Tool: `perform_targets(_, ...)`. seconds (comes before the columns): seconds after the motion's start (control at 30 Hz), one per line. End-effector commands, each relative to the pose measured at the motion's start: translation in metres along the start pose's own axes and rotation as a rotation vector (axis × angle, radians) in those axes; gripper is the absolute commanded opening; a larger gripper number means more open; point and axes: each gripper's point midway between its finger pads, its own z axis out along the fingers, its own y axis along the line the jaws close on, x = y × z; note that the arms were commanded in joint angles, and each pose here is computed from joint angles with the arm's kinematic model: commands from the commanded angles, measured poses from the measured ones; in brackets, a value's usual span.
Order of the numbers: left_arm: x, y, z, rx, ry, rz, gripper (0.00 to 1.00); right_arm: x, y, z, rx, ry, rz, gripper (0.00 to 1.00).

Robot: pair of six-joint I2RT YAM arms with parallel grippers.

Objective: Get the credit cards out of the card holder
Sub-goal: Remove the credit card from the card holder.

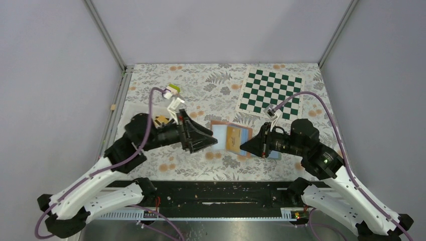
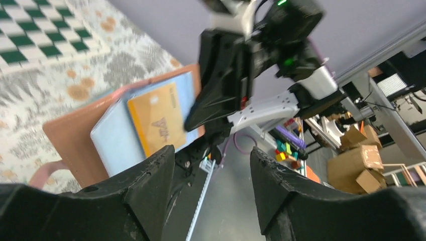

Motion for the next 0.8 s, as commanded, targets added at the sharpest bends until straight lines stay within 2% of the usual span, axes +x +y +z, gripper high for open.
perform_targets(0.0,0.025,0.013,0.022,0.027,0.079,-0.049,0.56,-0.027,0.027,-0.010,-0.099,-0.103,-0.089,0.00)
perform_targets(0.1,0.028,0.024,0.026,-0.003,0.079,-0.051,0.56,-0.026,0.039,-0.016,-0.163,-0.112,-0.120,0.00)
perform_targets(0.4,0.024,0.007,0.032,0.123,0.033,-0.098,0.56,-0.026,0.061,-0.025,-0.282,-0.141,-0.149,0.00)
perform_targets(0.6,0.019,-0.005,0.027,0.199,-0.020,-0.108,0.58,-0.024,0.061,-0.024,-0.290,-0.135,-0.142,0.00)
perform_targets(0.77,0.024,-0.010,0.030,0.252,0.000,-0.126,0.58,-0.025,0.063,-0.024,-0.300,-0.131,-0.143,0.00)
